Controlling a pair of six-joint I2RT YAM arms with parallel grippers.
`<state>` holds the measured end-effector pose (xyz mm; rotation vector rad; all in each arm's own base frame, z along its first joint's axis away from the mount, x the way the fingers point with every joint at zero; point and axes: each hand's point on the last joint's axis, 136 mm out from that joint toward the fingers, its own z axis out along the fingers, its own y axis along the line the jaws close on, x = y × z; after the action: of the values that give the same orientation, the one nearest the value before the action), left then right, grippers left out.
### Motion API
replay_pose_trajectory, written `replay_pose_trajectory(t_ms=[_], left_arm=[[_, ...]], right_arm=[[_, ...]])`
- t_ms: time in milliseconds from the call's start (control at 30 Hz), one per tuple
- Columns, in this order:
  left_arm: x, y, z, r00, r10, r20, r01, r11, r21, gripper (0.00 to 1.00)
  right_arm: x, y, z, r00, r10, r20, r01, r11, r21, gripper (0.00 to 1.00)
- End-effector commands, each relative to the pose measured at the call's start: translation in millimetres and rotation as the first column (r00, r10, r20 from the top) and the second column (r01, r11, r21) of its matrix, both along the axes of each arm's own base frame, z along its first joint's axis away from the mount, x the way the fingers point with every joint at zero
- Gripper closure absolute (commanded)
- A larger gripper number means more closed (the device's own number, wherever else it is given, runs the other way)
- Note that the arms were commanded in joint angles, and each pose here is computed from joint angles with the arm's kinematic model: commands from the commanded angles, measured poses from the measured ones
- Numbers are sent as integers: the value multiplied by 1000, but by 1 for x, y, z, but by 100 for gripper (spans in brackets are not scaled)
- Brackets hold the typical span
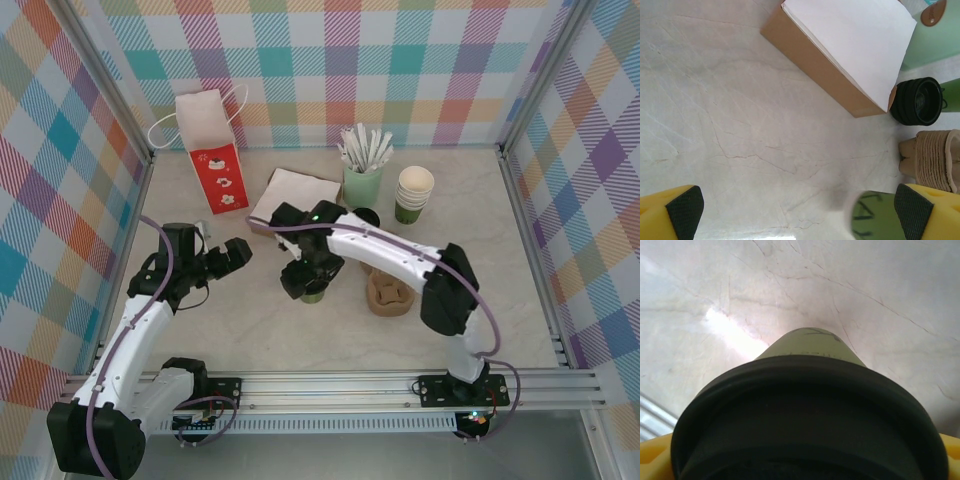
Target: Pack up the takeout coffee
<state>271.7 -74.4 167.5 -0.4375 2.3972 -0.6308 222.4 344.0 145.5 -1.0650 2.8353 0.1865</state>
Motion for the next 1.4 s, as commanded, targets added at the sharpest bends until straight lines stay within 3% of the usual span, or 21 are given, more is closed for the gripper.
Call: replay_pose_trajectory(t_ms=[0,300,467,667,1000,1367], left_arm=[[6,6,18,999,-1,52,0,1000,19,0],[13,8,30,997,-20,78,15,998,64,0],[12,7,31,996,-23,81,19,998,58,0],[10,5,30,996,-29,81,25,999,42,0],[8,4,32,996,-33,82,30,999,38,0],[8,2,28,997,-36,71,35,999,27,0]], right_arm=[[-5,-36,48,995,-101,12,100,994,51,15],[31,-155,112,918,-378,119,362,922,134,16],[57,-229,109,814,-565,138,546,824,151,16],[88,-293,74,712,-690,131,687,723,78,17],[157,-341,24,591,-797,123,800,599,44,17],[202,-351,-21,569,-821,46,822,570,8,16]])
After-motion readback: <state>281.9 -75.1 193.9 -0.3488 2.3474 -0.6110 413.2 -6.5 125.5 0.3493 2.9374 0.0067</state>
